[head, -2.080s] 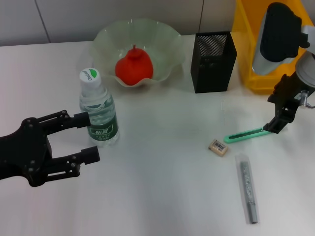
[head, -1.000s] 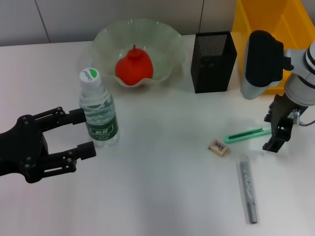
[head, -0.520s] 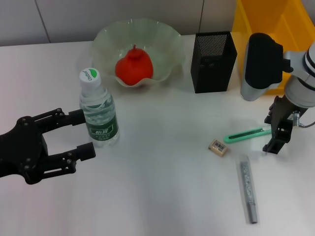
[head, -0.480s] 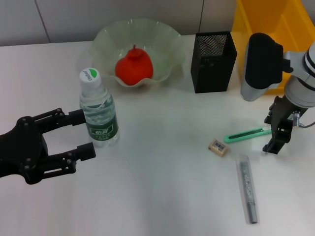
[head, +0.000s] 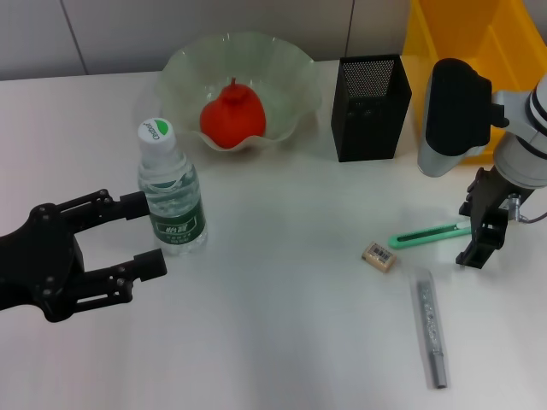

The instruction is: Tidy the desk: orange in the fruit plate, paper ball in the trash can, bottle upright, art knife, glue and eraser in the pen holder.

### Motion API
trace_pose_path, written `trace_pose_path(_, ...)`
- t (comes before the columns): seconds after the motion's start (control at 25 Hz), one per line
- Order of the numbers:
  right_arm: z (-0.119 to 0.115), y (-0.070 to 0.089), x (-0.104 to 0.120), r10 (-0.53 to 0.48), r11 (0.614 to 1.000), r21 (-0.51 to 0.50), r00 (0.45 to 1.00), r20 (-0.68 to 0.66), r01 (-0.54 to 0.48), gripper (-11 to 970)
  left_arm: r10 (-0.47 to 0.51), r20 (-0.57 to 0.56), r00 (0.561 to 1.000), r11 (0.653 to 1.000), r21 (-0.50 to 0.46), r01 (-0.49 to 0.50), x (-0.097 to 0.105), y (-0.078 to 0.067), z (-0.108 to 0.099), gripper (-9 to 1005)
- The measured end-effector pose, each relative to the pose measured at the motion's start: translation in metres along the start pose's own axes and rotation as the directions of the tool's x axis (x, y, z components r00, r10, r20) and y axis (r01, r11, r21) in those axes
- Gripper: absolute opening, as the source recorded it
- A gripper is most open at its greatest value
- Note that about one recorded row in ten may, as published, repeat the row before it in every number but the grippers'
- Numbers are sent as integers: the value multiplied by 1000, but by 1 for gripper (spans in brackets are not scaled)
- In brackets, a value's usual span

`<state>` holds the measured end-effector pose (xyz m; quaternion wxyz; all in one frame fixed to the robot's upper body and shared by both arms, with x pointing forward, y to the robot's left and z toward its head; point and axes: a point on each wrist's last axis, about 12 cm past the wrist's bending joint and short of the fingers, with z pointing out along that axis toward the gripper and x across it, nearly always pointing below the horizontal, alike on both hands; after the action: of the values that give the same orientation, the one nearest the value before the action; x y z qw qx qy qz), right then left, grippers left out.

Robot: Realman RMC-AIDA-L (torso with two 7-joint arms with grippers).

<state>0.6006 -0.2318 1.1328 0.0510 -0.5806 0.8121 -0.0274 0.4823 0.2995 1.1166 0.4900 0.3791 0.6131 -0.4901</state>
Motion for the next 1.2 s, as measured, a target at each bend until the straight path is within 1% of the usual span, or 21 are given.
trace_pose_path(0.32,-2,-1,-1,3,1000,9,1000,4,-3,788,-4,0,1000,1000,-3,4,1,-1,-1,785)
trace_pose_path(0.64,-9,-2,-2,37,999,23,999,20,-37,788,-6,1,1000,1000,-5,6,2,-1,-1,785)
trace_pose_path(0.92,-11,0,-2,68,998,17,997,25,-69,787,-6,2,1000,1000,-6,6,2,-1,-1,785)
trace_pose_path(1.08,-13,3,-4,118,993,-8,992,40,-118,787,-6,1,1000,1000,-7,6,2,-1,-2,785)
trace_pose_path(1.2,-19,5,-9,202,979,-33,977,73,-200,787,-5,1,1000,1000,-7,5,2,-1,-2,785)
